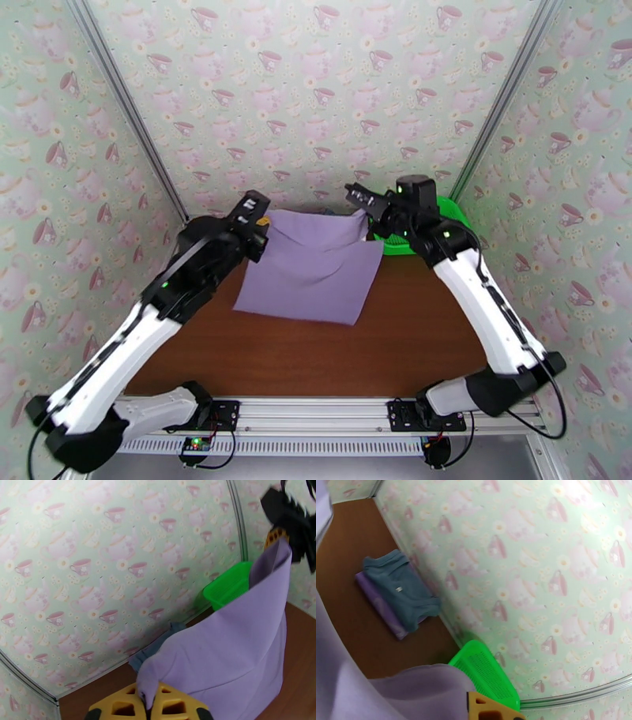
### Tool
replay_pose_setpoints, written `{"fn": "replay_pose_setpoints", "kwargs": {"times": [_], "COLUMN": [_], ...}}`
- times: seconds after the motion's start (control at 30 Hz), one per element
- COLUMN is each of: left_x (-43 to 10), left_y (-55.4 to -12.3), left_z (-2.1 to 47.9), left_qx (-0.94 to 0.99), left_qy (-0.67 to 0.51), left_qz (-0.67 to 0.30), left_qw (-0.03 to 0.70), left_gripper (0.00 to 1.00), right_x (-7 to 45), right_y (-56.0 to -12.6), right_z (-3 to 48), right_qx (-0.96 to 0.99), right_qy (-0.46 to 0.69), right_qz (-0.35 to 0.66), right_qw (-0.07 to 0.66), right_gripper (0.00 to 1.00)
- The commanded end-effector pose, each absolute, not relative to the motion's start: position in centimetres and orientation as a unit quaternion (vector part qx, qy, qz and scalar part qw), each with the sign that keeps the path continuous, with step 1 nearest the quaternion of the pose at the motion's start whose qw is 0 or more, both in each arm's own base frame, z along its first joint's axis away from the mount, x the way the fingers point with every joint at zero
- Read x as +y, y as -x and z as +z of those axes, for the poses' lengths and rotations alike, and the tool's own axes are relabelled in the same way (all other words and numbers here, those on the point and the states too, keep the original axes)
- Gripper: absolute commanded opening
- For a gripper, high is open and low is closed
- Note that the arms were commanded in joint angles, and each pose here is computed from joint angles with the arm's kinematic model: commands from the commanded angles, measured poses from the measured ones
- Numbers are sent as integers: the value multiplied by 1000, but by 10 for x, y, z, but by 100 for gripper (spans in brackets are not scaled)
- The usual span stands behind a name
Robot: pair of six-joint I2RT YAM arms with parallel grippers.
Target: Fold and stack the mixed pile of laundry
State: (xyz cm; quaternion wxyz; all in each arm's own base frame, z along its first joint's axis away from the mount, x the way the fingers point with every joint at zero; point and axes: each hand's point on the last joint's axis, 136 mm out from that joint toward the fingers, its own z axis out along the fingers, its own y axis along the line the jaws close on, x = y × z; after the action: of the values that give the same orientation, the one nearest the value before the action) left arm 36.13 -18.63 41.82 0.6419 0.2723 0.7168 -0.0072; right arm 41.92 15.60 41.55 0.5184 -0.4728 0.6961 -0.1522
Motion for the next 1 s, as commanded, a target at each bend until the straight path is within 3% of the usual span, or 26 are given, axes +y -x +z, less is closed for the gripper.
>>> {"fn": "replay_pose_setpoints", "kwargs": {"times": [0.0,0.2,0.3,0.4,0.5,0.7,0.8,0.97], "left_x": [-175,-168,-171,-174,-179,-178,-167,-157], "left_y": [-392,-429,-424,-410,-388,-317,-288,-254], "left_z": [464,500,498,459,388,238,191,155], "left_qx": [667,629,614,627,652,706,736,767], "left_qy": [-267,-265,-265,-246,-216,-146,-118,-86], "left_qz": [17,33,17,-31,-71,-83,-81,-109], "left_qw": [695,730,743,739,724,688,662,627], "left_gripper": [0,0,0,0,0,0,0,0], "right_x": [156,148,147,153,174,234,253,246], "right_y": [-434,-438,-426,-411,-379,-273,-221,-180], "right_z": [454,502,489,452,396,266,222,174], "right_qx": [677,659,662,665,664,681,694,739], "right_qy": [464,435,440,446,468,525,532,517], "right_qz": [-147,-164,-154,-121,-57,85,143,149], "right_qw": [553,592,587,587,581,504,464,406], "right_gripper": [0,0,0,0,0,0,0,0]}}
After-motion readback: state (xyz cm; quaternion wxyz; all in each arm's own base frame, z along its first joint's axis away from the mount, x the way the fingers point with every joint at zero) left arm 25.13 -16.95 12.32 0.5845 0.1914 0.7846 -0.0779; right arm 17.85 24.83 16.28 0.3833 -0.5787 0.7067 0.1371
